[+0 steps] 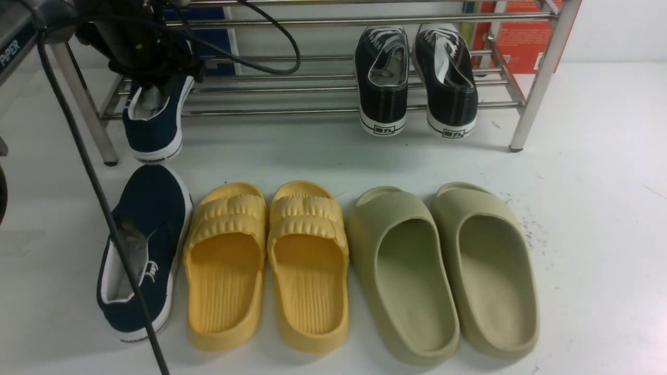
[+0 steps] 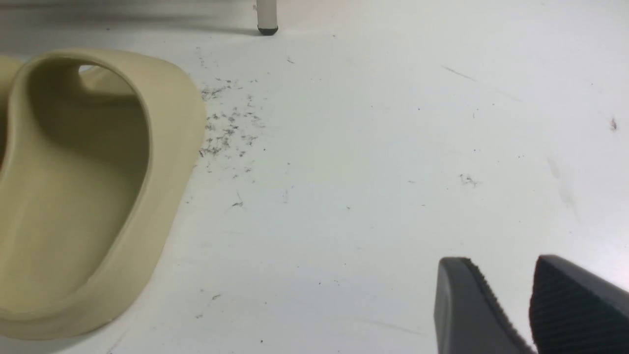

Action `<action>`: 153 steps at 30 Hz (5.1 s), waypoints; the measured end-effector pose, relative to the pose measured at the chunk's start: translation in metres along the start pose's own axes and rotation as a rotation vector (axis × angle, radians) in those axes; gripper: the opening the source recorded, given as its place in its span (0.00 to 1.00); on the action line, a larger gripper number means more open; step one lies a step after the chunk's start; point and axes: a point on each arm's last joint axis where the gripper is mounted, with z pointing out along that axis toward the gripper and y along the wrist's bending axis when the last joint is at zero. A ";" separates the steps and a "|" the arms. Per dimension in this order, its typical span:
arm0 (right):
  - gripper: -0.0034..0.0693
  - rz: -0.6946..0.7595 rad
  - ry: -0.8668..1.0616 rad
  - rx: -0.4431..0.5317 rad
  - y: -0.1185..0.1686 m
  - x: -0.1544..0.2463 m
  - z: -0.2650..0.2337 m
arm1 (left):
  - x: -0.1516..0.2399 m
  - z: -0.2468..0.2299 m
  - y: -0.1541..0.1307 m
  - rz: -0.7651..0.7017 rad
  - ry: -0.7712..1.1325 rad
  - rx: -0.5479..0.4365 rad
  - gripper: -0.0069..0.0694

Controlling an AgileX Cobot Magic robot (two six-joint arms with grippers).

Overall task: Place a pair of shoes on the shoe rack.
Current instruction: Use the left arm to put a shoe into the shoe rack, then use the left arm to grab the shoe closest to it, then use the left arm to put a shoe into the shoe rack

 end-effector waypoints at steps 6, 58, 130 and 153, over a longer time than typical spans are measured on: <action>0.37 0.000 0.000 0.000 0.000 0.000 0.000 | 0.005 -0.013 0.001 -0.082 0.055 0.011 0.43; 0.38 0.000 0.000 0.000 0.000 0.000 0.000 | 0.084 0.054 0.002 -0.374 0.050 0.034 0.07; 0.38 0.000 0.000 0.000 0.000 0.000 0.000 | 0.231 0.001 -0.020 -0.512 0.348 0.061 0.42; 0.38 0.000 0.000 0.000 0.000 0.000 0.000 | 0.236 -0.119 -0.017 -0.549 0.172 0.145 0.10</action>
